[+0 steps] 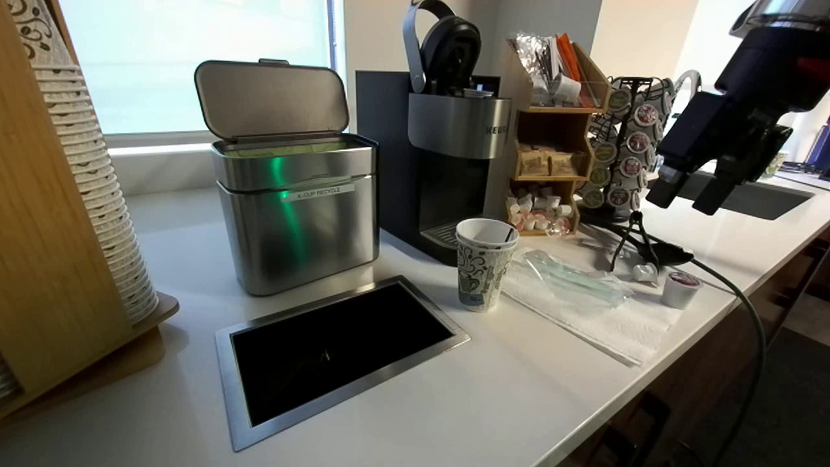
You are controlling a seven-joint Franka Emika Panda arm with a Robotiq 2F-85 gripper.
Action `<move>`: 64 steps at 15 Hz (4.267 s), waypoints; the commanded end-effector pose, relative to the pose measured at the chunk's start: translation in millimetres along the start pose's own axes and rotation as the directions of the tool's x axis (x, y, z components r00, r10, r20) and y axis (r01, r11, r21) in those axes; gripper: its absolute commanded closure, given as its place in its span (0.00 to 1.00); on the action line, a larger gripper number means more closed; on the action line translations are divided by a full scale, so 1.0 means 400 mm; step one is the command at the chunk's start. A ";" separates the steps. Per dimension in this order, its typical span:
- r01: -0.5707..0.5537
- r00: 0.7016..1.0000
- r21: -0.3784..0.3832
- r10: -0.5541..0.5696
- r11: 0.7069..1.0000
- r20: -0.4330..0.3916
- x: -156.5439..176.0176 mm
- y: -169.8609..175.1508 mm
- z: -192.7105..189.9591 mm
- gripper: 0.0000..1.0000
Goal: Close the chamber on the coffeemaker.
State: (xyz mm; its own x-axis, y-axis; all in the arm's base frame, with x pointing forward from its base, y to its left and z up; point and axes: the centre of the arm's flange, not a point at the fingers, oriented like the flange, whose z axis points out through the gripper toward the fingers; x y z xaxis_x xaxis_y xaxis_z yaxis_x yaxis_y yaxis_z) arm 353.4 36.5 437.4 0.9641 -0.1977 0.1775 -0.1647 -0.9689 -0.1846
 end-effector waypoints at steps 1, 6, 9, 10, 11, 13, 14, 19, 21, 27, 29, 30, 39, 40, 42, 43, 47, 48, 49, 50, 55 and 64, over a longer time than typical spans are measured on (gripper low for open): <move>0.000 1.000 0.000 0.000 1.000 0.000 0.000 0.000 0.000 0.00; 0.000 1.000 0.000 0.000 1.000 0.000 0.000 0.000 0.000 0.00; 0.000 1.000 0.000 0.000 1.000 0.000 0.000 0.000 0.000 0.00; 0.000 1.000 0.000 0.000 1.000 0.000 0.000 0.000 0.000 0.00; 0.000 1.000 0.000 0.000 1.000 0.000 0.000 0.000 0.000 0.00; 0.000 1.000 0.000 0.000 1.000 0.000 0.000 0.000 0.000 0.00; -0.003 1.000 0.004 0.003 1.000 0.001 0.002 -0.001 -0.001 0.00; -0.187 0.961 -0.025 0.178 0.982 -0.212 0.098 0.012 -0.085 0.00; -0.236 0.924 -0.031 0.215 0.971 -0.317 0.157 0.023 -0.133 0.00; -0.114 0.879 -0.157 0.026 0.981 -0.476 0.309 0.084 -0.332 0.00; -0.092 0.865 -0.176 -0.009 0.980 -0.501 0.354 0.104 -0.401 0.00; -0.119 0.860 -0.144 0.030 0.982 -0.510 0.291 0.091 -0.354 0.00; -0.098 0.784 -0.086 0.024 0.991 -0.620 0.404 0.043 -0.424 0.00; -0.060 0.768 -0.095 -0.015 0.994 -0.641 0.442 0.026 -0.455 0.00; 0.000 0.742 -0.123 -0.082 0.992 -0.665 0.534 -0.004 -0.511 0.00; 0.034 0.732 -0.130 -0.113 0.991 -0.672 0.572 -0.014 -0.530 0.00; 0.132 0.720 -0.119 -0.178 0.984 -0.671 0.714 -0.030 -0.594 0.00; 0.154 0.720 -0.116 -0.192 0.981 -0.667 0.742 -0.035 -0.604 0.00; 0.176 0.722 -0.107 -0.203 0.978 -0.662 0.765 -0.040 -0.613 0.00; 0.190 0.722 -0.114 -0.218 0.975 -0.657 0.765 -0.041 -0.621 0.00; 0.176 0.703 -0.125 -0.214 0.976 -0.678 0.733 -0.053 -0.600 0.00; 0.223 0.699 -0.125 -0.248 0.967 -0.671 0.976 -0.233 -0.591 0.00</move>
State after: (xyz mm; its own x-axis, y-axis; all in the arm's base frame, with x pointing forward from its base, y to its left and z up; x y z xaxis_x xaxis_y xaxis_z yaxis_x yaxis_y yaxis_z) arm 632.4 -7.0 732.6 0.5645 -0.0054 0.8254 0.0131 -0.9998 -0.0155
